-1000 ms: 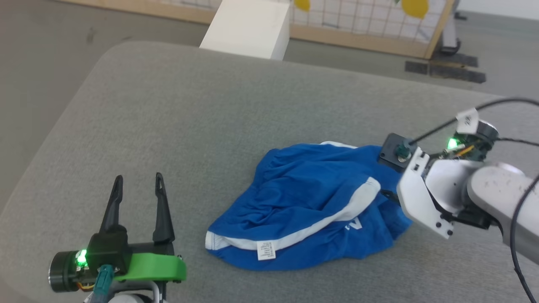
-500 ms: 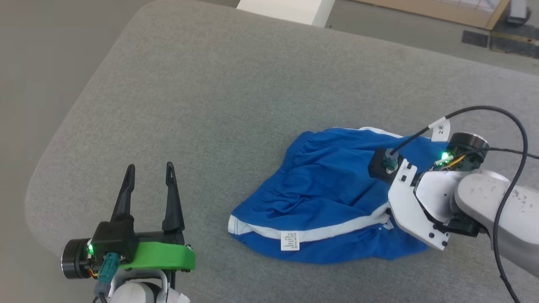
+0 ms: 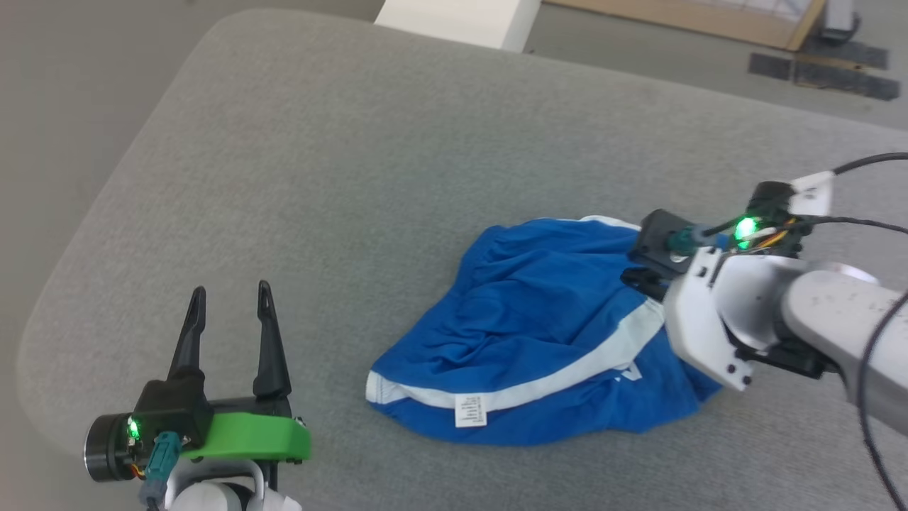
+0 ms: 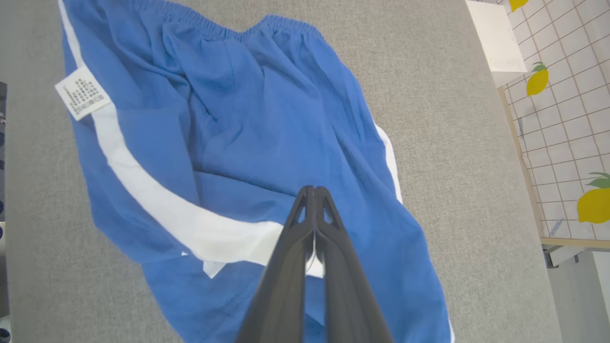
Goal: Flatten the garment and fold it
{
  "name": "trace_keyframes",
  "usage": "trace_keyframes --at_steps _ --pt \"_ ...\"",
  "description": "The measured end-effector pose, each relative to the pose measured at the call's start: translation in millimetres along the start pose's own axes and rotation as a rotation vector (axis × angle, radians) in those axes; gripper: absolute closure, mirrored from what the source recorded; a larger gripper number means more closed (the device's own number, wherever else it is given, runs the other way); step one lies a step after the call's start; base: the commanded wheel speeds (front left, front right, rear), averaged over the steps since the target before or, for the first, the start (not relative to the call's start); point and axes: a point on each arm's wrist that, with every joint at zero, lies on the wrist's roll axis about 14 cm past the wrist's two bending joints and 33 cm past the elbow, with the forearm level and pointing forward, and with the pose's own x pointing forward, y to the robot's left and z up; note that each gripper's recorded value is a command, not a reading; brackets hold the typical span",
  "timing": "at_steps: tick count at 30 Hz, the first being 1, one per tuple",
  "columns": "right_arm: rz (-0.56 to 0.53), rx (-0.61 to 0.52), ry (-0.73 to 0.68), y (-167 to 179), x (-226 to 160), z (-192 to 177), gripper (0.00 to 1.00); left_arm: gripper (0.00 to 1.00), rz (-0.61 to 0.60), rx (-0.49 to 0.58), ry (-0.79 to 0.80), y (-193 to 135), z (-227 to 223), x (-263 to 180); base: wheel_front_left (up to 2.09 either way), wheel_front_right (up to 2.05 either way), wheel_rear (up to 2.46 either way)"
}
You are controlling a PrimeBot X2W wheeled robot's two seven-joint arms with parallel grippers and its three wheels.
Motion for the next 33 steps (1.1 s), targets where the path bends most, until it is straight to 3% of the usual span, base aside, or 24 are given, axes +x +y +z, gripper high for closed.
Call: trace_keyframes --at_steps 4,8,9,10,15,21,25,30,33 --pt "-0.075 0.014 -0.033 -14.4 -33.8 -6.1 1.0 0.0 -0.026 -0.02 -0.004 -7.1 0.3 -2.1 0.0 0.0 0.0" --pt "-0.125 0.069 -0.001 -13.2 -61.8 -36.8 1.0 0.0 -0.075 -0.042 -0.016 -22.2 2.5 0.1 0.0 0.0 0.0" --pt "-0.132 0.101 0.001 -10.5 -67.7 -45.3 0.45 0.0 -0.085 -0.047 -0.022 -25.5 4.2 1.2 0.0 0.0 0.0" --pt "-0.141 0.122 -0.006 -9.1 -71.8 -49.5 0.0 0.0 -0.091 -0.051 -0.027 -27.8 5.5 2.1 0.0 0.0 0.0" --pt "-0.195 0.154 -0.037 -11.7 -87.0 -50.8 0.0 0.0 -0.127 -0.067 -0.052 -37.7 12.7 4.3 0.0 0.0 0.0" --pt "-0.138 0.129 0.011 -4.6 -70.0 -26.9 0.0 0.0 -0.122 -0.062 -0.057 -33.3 14.9 0.7 0.0 0.0 0.0" --pt "-0.088 0.15 0.119 -6.2 -52.7 -22.2 0.0 0.0 -0.1 -0.061 -0.036 -26.8 9.2 -3.4 0.0 0.0 0.0" --pt "-0.023 0.169 0.325 -2.4 -31.4 -42.5 0.0 0.0 -0.069 -0.063 -0.005 -19.6 1.4 -7.1 0.0 0.0 0.0" --pt "0.011 0.177 0.374 -0.2 -15.9 -49.8 0.0 0.0 -0.051 -0.062 0.008 -16.8 -1.7 -6.6 0.0 0.0 0.0"
